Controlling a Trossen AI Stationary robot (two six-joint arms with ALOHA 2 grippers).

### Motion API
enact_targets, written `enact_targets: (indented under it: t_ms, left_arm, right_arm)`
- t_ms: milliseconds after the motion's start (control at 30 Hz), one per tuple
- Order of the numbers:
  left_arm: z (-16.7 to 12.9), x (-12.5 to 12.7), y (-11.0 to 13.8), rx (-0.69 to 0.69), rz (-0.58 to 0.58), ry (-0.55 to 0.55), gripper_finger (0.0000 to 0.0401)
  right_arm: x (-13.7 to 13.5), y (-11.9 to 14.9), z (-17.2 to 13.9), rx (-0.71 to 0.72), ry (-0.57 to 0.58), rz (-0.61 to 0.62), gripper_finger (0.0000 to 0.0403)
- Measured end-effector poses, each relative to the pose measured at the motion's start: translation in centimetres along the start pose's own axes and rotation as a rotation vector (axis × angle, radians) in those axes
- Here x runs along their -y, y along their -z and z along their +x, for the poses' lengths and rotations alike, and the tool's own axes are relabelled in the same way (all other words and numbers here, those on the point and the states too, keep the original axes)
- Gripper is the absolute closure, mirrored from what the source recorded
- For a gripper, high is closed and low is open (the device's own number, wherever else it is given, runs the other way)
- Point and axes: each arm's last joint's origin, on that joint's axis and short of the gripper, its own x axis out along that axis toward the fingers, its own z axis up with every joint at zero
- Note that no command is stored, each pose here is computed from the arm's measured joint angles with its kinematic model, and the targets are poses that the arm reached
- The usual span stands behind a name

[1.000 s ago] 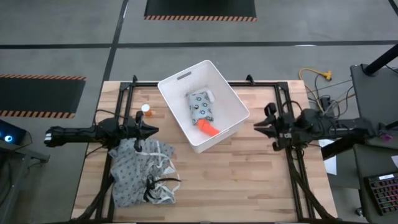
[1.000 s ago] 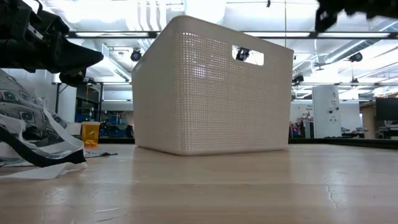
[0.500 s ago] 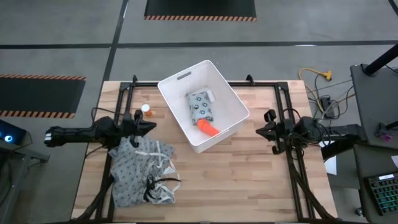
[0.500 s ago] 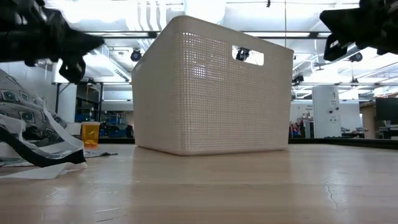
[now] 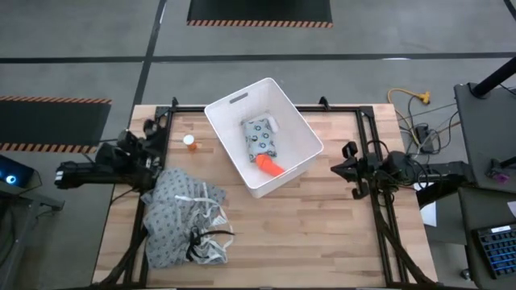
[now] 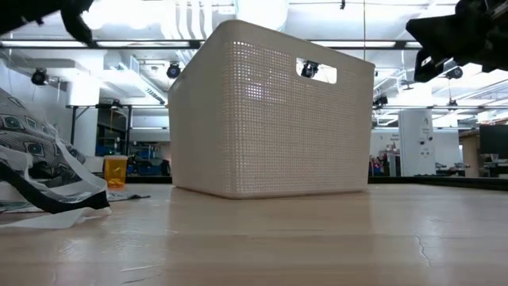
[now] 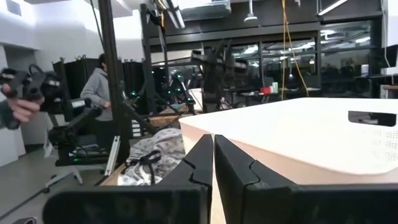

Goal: Pick & place medical supplies in basket/bin
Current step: Put the orange pill bottle into the white bin

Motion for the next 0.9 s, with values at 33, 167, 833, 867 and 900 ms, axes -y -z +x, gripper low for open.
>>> enact_targets:
  t_ms: [33,167,833,867,900]
  left_arm:
    - [0.5,0.2,-0.5,0.005,0.031,-0.018,0.0313]
    - [3.3,0.6,-2.0,-0.031,0.128,-0.208,0.0247]
    - [8.3,-1.3,-1.4,-1.042,0.197,-1.041,0.0208]
    - [8.4,-1.6,-0.8,-1.076,0.182,-1.048,0.0208]
    - [8.4,-2.1,-0.2,-1.096,0.176,-1.082,0.0208]
  right_arm:
    - [0.0,0.0,0.0,0.0,0.01,0.0,0.0394]
    - [0.2,0.1,0.0,-0.009,0.05,0.003,0.0394]
    - [0.2,0.6,0.0,-0.053,0.062,0.074,0.0394]
    - [0.2,0.6,0.0,-0.054,0.068,0.074,0.0394]
    - [0.3,0.6,0.0,-0.053,0.078,0.074,0.0394]
